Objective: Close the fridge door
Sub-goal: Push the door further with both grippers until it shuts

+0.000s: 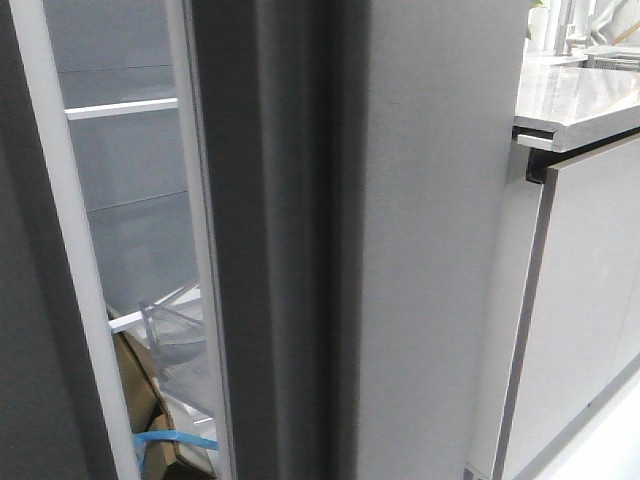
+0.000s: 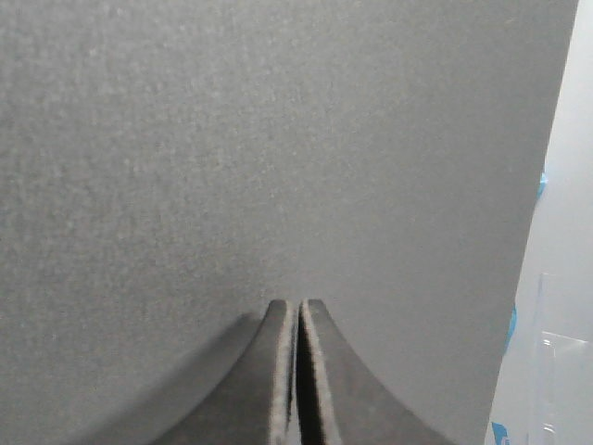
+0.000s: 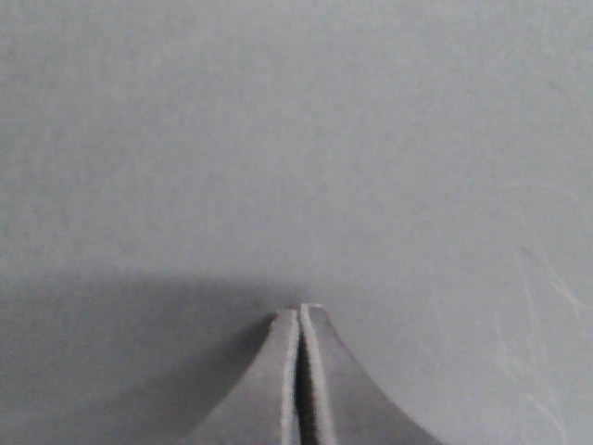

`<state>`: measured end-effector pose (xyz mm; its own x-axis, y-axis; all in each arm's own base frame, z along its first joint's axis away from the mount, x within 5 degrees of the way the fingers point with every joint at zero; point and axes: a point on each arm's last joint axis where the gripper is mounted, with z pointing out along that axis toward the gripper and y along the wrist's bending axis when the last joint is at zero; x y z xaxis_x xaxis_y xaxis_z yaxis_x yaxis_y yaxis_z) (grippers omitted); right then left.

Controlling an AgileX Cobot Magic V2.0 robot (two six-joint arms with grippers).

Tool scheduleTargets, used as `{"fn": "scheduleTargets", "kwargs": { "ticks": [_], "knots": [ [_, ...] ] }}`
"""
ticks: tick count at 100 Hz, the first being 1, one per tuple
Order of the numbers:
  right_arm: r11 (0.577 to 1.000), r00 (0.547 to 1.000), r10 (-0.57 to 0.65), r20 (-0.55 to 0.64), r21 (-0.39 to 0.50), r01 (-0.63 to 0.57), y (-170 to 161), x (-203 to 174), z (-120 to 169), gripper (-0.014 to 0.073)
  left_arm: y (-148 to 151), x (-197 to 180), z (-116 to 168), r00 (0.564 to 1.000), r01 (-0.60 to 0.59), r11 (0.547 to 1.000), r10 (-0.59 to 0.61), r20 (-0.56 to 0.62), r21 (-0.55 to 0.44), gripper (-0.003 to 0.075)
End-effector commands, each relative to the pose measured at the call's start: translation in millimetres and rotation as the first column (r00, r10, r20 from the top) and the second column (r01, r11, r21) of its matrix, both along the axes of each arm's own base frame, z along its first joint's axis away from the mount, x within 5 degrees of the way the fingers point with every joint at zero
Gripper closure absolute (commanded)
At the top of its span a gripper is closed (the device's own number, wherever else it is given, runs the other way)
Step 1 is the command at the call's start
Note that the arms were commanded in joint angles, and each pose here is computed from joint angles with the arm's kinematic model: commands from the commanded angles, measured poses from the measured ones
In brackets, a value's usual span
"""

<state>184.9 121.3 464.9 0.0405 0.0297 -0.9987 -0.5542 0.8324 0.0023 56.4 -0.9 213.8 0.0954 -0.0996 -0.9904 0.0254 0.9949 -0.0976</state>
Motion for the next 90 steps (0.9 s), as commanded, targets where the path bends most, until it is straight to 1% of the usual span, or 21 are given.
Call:
{"fn": "scheduleTargets", "kwargs": {
  "ticks": [1,15,41,61,75,90],
  "knots": [
    [0.998,0.994,0.002,0.113,0.059,-0.009,2.0,-1.2,22.2,0.0671,-0.4,2.2,-3.6,1.000,0.008,1.000,-0.008,0.030,-0.006,0.0741],
    [0.999,0.994,0.012,0.104,0.050,-0.017,12.4,10.2,23.0,0.0671,-0.4,2.2,-3.6,1.000,0.008,1.000,-0.008,0.030,-0.006,0.0741],
    [0.999,0.997,0.012,0.077,0.033,-0.014,32.1,39.4,13.6,0.0671,-0.4,2.2,-3.6,1.000,0.008,1.000,-0.008,0.030,-0.006,0.0741],
    [0.997,0.991,-0.002,0.137,0.075,-0.008,43.6,57.7,7.6,0.0671,-0.4,2.2,-3.6,1.000,0.008,1.000,-0.008,0.030,-0.006,0.0741],
    [0.998,0.993,0.000,0.114,0.059,-0.007,51.3,68.9,-0.7,0.0671,-0.4,2.2,-3.6,1.000,0.008,1.000,-0.008,0.030,-0.006,0.0741],
    [0.998,0.994,0.001,0.107,0.054,-0.007,59.6,81.2,-1.4,0.0671,-0.4,2.2,-3.6,1.000,0.008,1.000,-0.008,0.030,-0.006,0.0741]
  ]
}}
